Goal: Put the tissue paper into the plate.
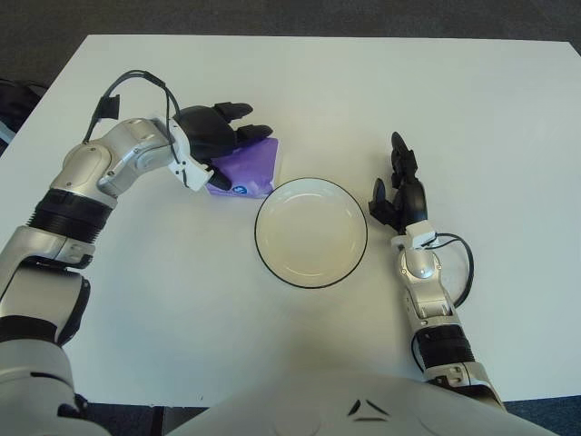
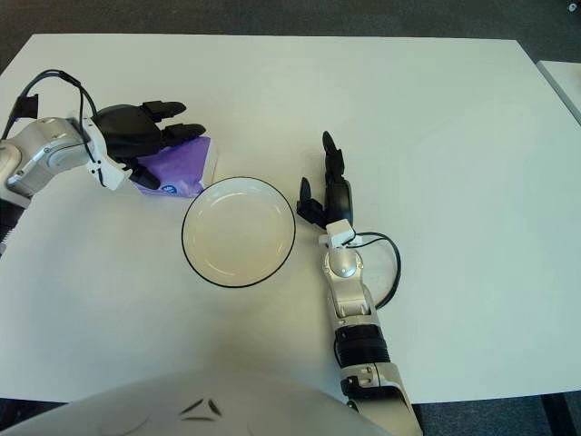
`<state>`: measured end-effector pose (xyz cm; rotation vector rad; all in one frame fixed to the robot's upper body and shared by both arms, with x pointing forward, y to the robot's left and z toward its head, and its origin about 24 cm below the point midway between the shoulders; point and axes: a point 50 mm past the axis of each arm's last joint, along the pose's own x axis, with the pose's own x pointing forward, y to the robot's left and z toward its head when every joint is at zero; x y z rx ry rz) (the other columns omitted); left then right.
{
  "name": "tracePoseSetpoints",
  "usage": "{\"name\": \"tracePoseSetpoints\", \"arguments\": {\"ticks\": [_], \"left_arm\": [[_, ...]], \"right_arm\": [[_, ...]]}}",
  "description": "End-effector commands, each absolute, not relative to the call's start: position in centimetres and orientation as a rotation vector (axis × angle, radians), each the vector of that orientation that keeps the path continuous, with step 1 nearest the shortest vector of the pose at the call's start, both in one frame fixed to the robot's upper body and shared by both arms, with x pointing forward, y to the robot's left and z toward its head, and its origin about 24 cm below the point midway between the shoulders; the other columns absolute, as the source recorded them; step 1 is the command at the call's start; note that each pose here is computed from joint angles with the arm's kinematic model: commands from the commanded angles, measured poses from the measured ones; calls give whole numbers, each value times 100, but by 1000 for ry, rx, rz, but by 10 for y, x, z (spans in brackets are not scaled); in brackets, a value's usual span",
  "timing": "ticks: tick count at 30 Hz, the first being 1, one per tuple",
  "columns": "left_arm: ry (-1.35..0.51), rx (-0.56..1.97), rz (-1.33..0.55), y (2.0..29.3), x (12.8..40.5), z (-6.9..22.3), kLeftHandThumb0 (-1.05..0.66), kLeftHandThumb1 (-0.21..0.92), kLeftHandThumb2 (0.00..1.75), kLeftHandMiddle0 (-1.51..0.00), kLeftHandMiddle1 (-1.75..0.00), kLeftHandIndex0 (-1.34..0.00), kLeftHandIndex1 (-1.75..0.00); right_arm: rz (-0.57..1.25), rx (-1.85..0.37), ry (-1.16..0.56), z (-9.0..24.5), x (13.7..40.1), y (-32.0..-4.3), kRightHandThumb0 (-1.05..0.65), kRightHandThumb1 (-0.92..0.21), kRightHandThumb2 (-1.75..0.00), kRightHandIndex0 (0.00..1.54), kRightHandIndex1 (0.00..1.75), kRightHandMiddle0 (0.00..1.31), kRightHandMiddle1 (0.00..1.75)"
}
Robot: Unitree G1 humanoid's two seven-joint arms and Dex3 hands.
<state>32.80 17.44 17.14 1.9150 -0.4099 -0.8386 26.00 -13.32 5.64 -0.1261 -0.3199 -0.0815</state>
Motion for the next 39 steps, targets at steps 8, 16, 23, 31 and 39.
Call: {"name": "tracePoseSetpoints", "arguments": {"ticks": [8, 16, 23, 31, 39], "left_arm": [[-397, 1925, -856, 170, 328, 171, -92, 92, 26, 0, 0, 0, 0], [-403, 1913, -882, 165, 326, 171, -93, 92, 14, 0, 0, 0, 0], [-373, 1906, -919, 164, 326, 171, -96, 92, 17, 0, 0, 0, 0], [-284, 1854, -914, 158, 335, 157, -98, 92, 22, 0, 0, 0, 0], [-204, 1920, -946, 159, 344, 141, -99, 92, 25, 0, 0, 0, 0]], "right_arm": [[-104, -139, -180, 29, 249, -139, -79, -92, -90, 4, 0, 0, 19], [-106, -139, -174, 29, 249, -139, -79, -92, -89, 4, 0, 0, 18], [-107, -143, -172, 29, 249, -138, -79, -92, -90, 5, 0, 0, 18], [-108, -147, -176, 29, 249, -137, -79, -92, -90, 5, 0, 0, 18], [-113, -153, -184, 30, 248, -135, -79, -92, -92, 3, 0, 0, 16]]}}
